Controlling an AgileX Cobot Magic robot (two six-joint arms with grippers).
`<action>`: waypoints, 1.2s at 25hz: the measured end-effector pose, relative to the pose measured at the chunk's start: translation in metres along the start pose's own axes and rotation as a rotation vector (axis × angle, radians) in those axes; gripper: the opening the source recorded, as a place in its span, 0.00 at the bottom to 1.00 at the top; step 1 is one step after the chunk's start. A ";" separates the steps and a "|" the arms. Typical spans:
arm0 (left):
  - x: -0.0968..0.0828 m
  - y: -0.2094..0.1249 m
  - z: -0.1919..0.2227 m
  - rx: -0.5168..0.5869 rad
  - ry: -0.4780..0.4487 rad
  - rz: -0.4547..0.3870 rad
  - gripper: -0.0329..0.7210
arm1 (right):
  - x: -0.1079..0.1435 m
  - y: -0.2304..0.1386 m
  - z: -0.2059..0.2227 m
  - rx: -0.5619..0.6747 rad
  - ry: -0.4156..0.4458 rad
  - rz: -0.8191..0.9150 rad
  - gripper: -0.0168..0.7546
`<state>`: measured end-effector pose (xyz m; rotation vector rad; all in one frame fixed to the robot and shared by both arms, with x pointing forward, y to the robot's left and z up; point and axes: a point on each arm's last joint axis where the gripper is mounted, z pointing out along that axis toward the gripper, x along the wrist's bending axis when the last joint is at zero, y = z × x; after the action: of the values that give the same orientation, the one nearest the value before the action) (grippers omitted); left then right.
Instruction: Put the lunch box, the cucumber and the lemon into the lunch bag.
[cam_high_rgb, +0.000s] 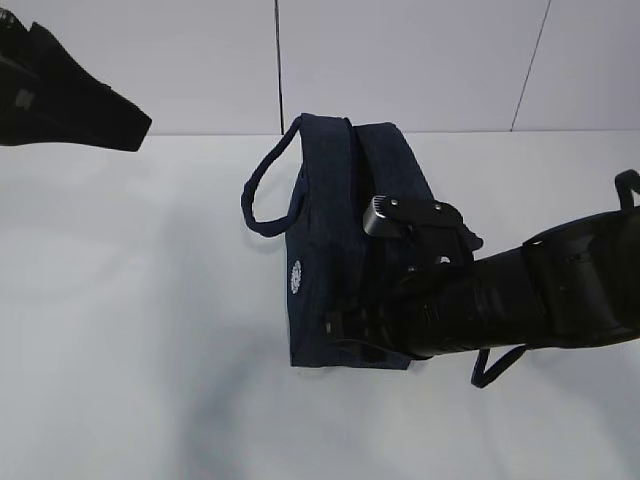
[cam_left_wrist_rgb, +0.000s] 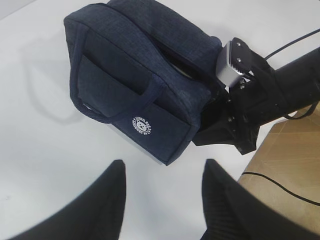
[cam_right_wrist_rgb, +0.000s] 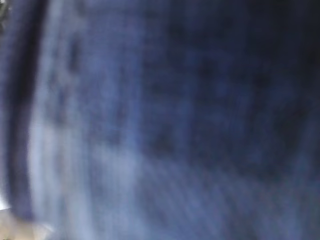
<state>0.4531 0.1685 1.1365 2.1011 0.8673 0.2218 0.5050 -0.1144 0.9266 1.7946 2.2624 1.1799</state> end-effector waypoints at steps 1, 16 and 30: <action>0.000 0.000 0.000 0.000 0.000 0.000 0.49 | 0.000 0.000 0.000 0.000 -0.002 0.002 0.39; 0.000 0.000 0.000 0.002 -0.001 0.000 0.49 | 0.001 0.000 0.000 -0.001 0.008 0.007 0.02; 0.000 0.000 0.000 0.002 -0.001 0.000 0.49 | 0.008 -0.016 -0.004 0.093 0.117 0.007 0.02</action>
<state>0.4530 0.1685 1.1364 2.1026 0.8670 0.2200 0.4870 -0.1105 0.9243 1.8118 2.4145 1.2316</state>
